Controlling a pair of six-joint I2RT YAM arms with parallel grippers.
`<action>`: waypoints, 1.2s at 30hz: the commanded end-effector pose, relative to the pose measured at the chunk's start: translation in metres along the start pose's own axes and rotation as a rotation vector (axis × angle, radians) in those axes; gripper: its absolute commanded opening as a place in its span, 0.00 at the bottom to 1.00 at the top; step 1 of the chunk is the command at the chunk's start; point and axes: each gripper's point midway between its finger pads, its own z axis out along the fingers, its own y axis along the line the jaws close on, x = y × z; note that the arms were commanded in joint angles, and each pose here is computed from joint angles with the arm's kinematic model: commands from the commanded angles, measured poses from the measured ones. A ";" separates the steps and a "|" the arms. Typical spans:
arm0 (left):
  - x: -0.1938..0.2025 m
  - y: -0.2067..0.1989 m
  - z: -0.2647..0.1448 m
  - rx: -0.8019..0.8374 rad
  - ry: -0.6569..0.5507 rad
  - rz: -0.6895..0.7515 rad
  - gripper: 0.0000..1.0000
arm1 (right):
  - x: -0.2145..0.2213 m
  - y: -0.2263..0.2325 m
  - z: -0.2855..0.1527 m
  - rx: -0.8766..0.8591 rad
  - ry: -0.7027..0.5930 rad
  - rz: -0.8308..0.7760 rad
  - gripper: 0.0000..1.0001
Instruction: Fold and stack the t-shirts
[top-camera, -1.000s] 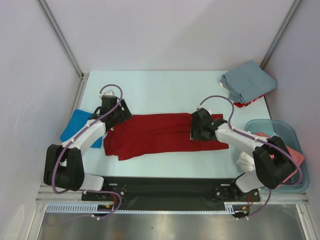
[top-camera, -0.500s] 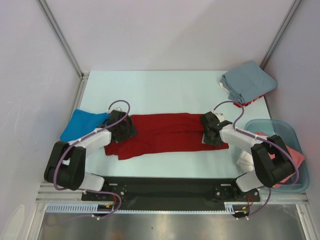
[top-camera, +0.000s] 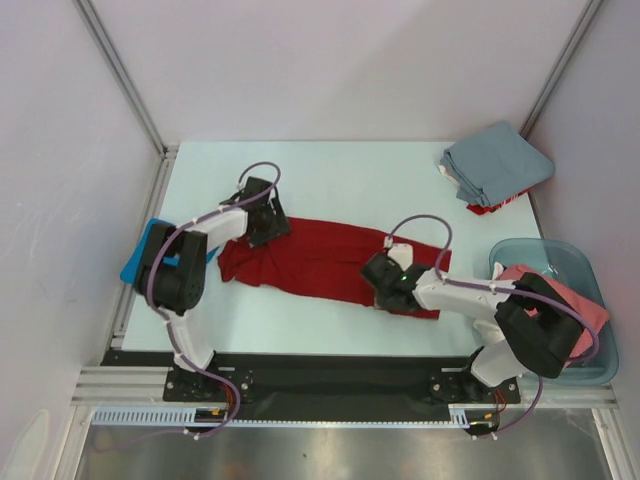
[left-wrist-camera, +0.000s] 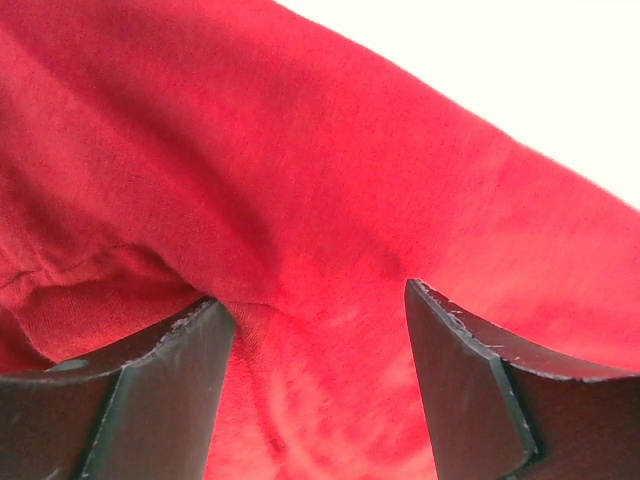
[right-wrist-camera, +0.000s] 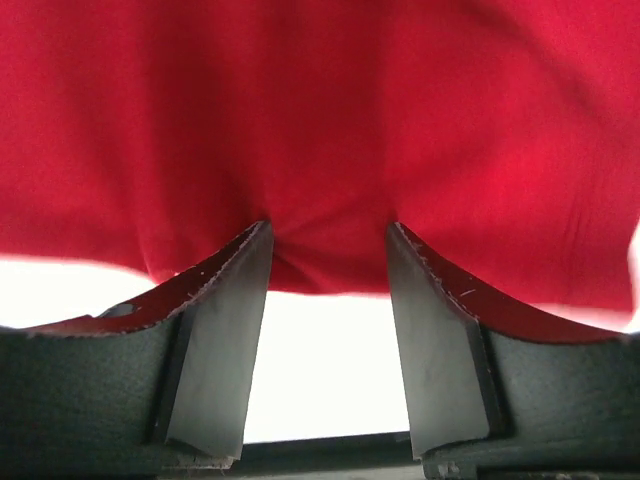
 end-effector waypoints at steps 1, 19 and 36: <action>0.000 -0.035 0.046 0.065 0.059 0.043 0.73 | 0.098 0.045 -0.014 -0.128 0.296 -0.092 0.57; -0.091 -0.271 0.067 0.591 -0.113 0.298 0.81 | -0.040 0.194 -0.113 -0.783 0.082 -0.106 0.66; -0.096 -0.182 -0.070 0.487 -0.265 0.270 0.93 | -0.216 0.050 0.041 -0.682 -0.015 0.280 0.59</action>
